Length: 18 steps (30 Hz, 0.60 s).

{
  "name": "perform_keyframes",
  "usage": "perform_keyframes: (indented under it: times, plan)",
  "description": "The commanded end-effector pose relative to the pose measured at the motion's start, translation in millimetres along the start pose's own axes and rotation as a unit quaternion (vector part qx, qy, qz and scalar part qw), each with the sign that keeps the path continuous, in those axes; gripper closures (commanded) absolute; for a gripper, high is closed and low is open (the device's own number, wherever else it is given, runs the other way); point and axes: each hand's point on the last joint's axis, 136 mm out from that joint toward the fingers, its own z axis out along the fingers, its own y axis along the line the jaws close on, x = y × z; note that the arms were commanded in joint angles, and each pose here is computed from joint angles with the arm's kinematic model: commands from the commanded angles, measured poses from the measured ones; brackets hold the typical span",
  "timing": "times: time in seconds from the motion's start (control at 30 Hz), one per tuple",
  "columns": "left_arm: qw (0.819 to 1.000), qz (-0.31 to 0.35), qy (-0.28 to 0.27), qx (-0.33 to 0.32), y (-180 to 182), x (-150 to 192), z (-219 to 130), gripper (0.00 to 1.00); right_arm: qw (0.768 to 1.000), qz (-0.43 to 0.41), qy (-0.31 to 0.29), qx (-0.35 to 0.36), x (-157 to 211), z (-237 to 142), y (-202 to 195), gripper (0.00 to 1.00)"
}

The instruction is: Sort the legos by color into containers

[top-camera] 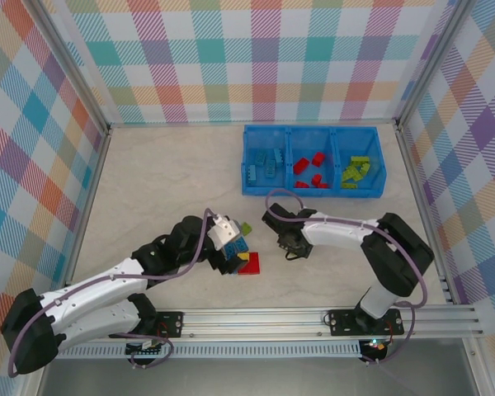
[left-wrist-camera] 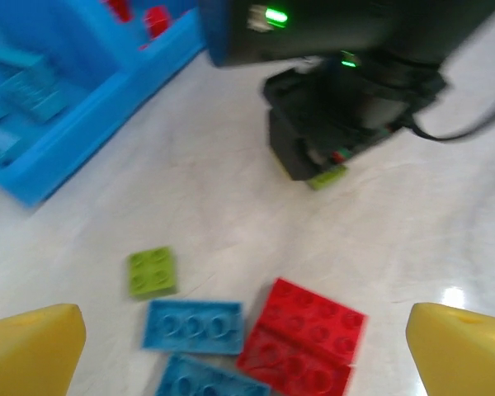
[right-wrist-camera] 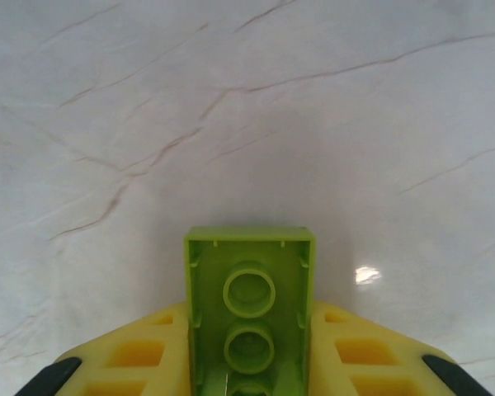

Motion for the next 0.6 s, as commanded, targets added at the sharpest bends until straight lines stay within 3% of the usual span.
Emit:
perform_keyframes:
  times: [0.0, 0.17, 0.33, 0.43, 0.57]
  plan:
    - [0.993, 0.073, -0.046, 0.078, -39, -18, -1, 0.0, 0.997, -0.038, -0.037, -0.057, -30, -23, 5, 0.75]
    - [0.992, 0.101, -0.053, 0.053, -42, -33, 6, 0.0, 0.987, -0.012, -0.128, -0.094, -108, -62, -27, 0.75]
    - [0.994, 0.08, -0.072, 0.032, -39, -53, 11, 0.0, 0.973, 0.021, -0.215, -0.08, -197, -92, -69, 0.76]
    - [0.998, 0.035, -0.052, -0.001, -26, -56, 19, 0.0, 0.973, 0.054, -0.21, -0.08, -243, -80, -87, 0.76]
    - [0.997, -0.043, -0.029, -0.064, -3, -54, 23, 0.0, 0.98, 0.056, -0.176, -0.078, -283, -45, -83, 0.72]
